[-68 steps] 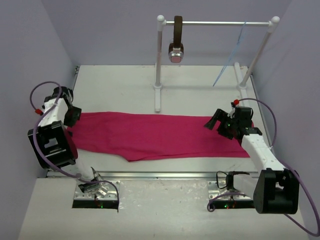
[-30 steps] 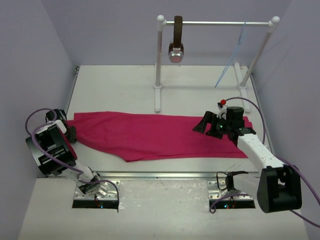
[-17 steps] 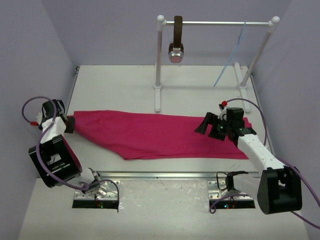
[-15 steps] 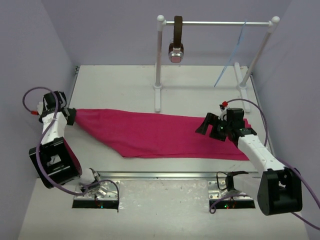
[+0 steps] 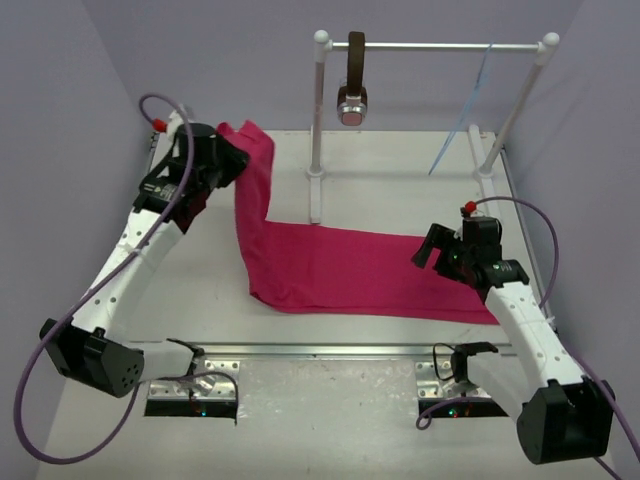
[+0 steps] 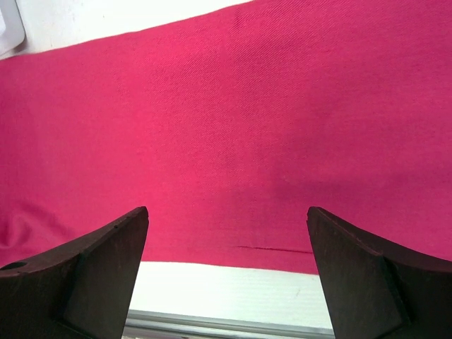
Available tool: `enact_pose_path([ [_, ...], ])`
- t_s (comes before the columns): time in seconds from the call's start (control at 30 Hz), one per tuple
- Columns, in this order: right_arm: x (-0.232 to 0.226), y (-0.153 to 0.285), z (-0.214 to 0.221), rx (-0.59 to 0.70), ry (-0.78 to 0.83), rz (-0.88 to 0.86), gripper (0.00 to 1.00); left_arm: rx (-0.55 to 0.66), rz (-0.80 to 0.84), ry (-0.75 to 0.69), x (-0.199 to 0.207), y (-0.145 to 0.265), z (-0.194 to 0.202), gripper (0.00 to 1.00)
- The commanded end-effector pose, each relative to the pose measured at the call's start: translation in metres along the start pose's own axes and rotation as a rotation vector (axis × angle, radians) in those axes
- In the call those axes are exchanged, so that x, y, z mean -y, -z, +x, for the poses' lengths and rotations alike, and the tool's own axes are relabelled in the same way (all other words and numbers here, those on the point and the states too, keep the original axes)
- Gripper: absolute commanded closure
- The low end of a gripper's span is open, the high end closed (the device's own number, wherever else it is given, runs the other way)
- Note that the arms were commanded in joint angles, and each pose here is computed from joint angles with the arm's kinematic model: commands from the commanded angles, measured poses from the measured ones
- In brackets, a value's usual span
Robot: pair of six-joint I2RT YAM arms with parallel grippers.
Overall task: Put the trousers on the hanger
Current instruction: Fold the trousers at the center of the board.
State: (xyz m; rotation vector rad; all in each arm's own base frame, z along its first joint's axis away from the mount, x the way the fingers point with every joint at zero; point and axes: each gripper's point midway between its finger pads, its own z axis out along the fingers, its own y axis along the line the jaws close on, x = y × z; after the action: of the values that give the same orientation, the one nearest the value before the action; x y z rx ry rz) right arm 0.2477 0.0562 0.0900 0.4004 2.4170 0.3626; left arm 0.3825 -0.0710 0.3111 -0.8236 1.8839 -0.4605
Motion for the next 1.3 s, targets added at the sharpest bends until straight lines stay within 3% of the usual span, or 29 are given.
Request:
enact_pose_path([
  [0.0,0.004,0.024,-0.024,0.100,-0.008,0.064,0.06,-0.011,0.195,-0.063,0.084,0.029,0.037,1.00],
  [0.13,0.007,0.055,-0.042,0.191,-0.004,0.103,0.06,-0.084,0.259,-0.111,0.125,0.045,0.099,1.00],
  [0.4,0.001,0.111,-0.062,0.306,0.005,0.100,0.06,-0.138,0.325,-0.091,0.175,0.069,0.166,1.00],
  [0.6,-0.004,0.158,-0.081,0.410,0.022,0.104,0.05,-0.172,0.353,-0.083,0.215,0.065,0.227,1.00],
  [0.83,-0.002,0.176,-0.080,0.438,0.036,0.104,0.05,-0.208,0.417,-0.075,0.262,0.061,0.293,1.00],
  [0.93,0.003,0.178,-0.078,0.439,0.046,0.129,0.05,-0.251,0.521,-0.049,0.284,0.061,0.321,1.00],
  [1.17,0.009,0.185,-0.078,0.459,0.069,0.159,0.04,-0.304,0.640,-0.073,0.304,0.057,0.378,1.00],
  [1.27,0.010,0.184,-0.078,0.456,0.073,0.162,0.04,-0.321,0.673,-0.080,0.308,0.052,0.395,0.88],
])
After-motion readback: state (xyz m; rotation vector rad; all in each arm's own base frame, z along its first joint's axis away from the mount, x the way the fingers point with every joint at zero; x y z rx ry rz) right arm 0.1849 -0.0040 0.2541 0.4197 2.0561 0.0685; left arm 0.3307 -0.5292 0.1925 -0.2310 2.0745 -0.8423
